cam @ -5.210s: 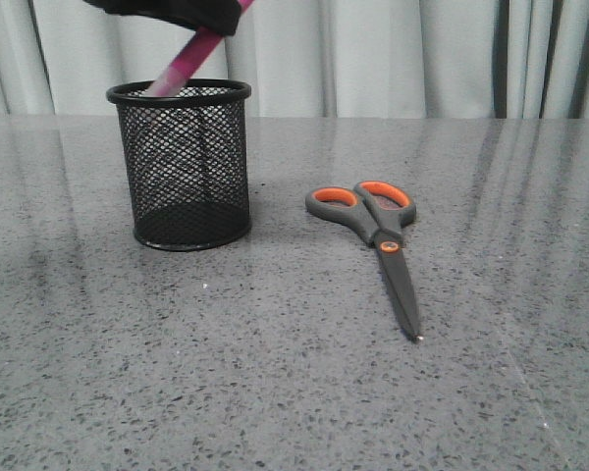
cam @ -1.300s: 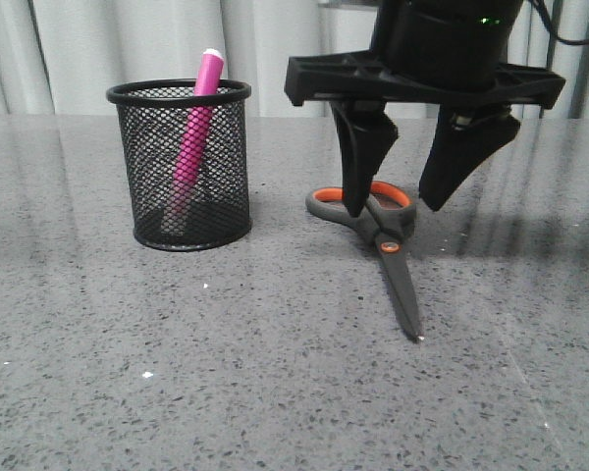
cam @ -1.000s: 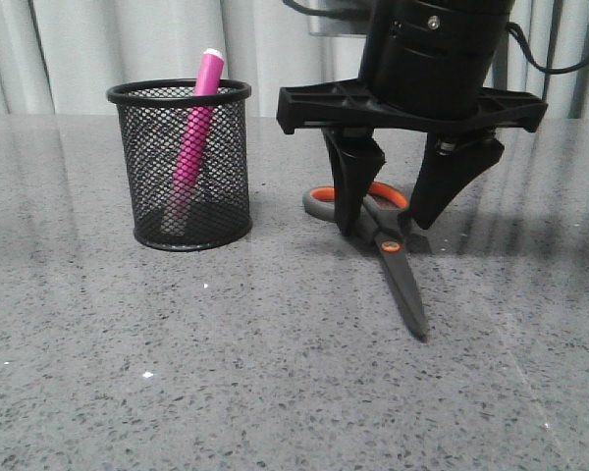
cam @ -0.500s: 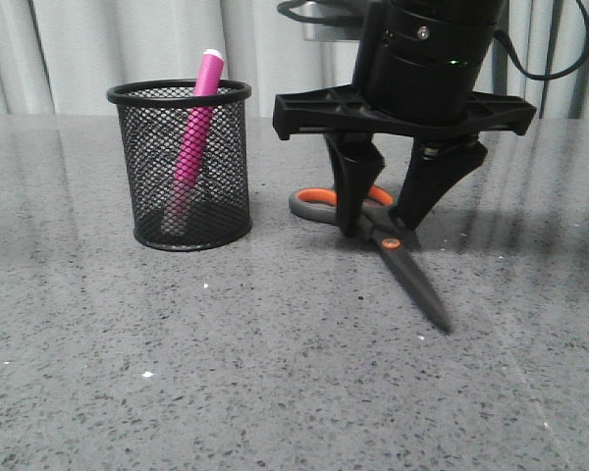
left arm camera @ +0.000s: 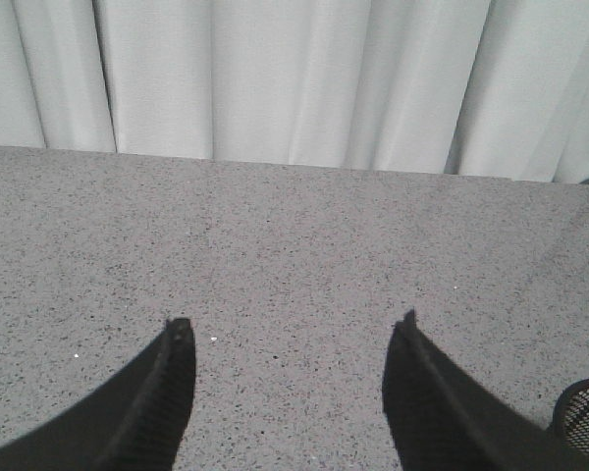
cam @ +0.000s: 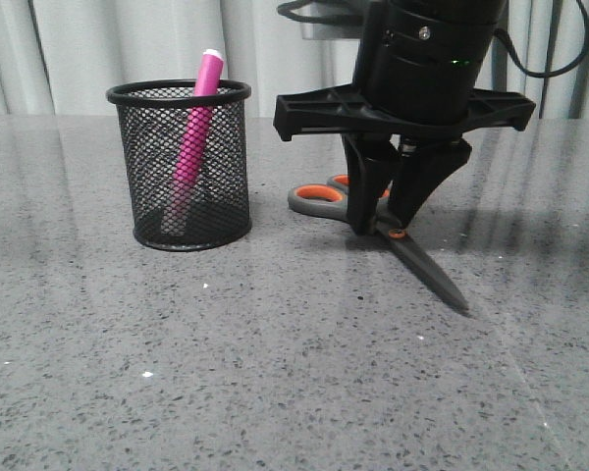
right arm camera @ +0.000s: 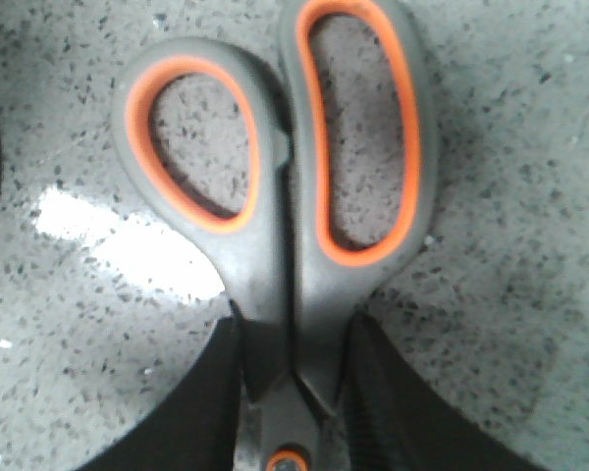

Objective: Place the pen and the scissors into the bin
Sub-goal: 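Lower the right gripper onto the scissors' handle pivot and close, then lift the scissors with the right gripper and carry them over the mesh cup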

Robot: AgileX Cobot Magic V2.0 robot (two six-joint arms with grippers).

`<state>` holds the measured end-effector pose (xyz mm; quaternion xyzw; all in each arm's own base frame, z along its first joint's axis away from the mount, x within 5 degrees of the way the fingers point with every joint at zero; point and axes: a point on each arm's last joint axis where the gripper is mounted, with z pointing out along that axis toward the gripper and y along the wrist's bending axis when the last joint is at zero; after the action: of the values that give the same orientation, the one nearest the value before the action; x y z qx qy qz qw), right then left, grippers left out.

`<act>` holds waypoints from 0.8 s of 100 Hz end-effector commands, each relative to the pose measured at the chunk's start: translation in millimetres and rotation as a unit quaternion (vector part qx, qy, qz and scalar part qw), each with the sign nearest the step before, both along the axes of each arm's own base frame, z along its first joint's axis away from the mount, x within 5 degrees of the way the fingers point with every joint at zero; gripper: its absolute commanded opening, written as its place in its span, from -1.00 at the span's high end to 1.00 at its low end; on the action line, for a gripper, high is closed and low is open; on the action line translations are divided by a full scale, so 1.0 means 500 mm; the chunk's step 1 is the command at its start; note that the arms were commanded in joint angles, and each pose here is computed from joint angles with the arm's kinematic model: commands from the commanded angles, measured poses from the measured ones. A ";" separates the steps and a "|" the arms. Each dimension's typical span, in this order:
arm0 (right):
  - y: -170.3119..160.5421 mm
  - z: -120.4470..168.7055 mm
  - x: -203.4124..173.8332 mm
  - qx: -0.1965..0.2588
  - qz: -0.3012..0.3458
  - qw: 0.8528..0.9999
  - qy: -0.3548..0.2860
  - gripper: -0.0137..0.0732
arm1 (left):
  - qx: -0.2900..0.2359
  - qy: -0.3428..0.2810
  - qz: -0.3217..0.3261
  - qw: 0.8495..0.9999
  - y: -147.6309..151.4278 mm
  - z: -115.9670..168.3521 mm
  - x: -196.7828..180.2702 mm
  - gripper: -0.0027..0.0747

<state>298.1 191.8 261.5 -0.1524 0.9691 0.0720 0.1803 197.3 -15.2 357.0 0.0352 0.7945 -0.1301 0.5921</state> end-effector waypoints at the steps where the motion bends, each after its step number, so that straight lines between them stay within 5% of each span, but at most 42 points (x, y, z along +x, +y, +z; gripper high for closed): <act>1: -0.013 0.090 -0.018 0.034 0.010 0.996 -0.082 0.86 | -0.017 -0.033 0.021 0.999 0.006 0.030 -0.004 -0.06; 20: -0.051 0.192 -0.078 0.110 0.010 0.974 -0.199 0.86 | -0.017 -0.034 0.022 0.999 0.006 0.031 -0.004 -0.06; 38: -0.084 0.263 -0.133 0.208 0.014 0.915 -0.345 0.86 | -0.017 -0.034 0.022 0.999 0.006 0.031 -0.004 -0.06; 56: -0.074 0.265 -0.155 0.295 0.023 0.851 -0.433 0.86 | -0.017 -0.034 0.022 0.999 0.006 0.031 -0.004 -0.06; 80: -0.009 0.248 -0.125 0.342 0.069 0.786 -0.510 0.86 | -0.017 -0.034 0.023 0.999 0.007 0.031 -0.004 -0.06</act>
<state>232.8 180.5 362.2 -0.1627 0.7224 0.2877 0.6073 197.4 -15.1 357.1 0.0346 0.7942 -0.1295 0.5927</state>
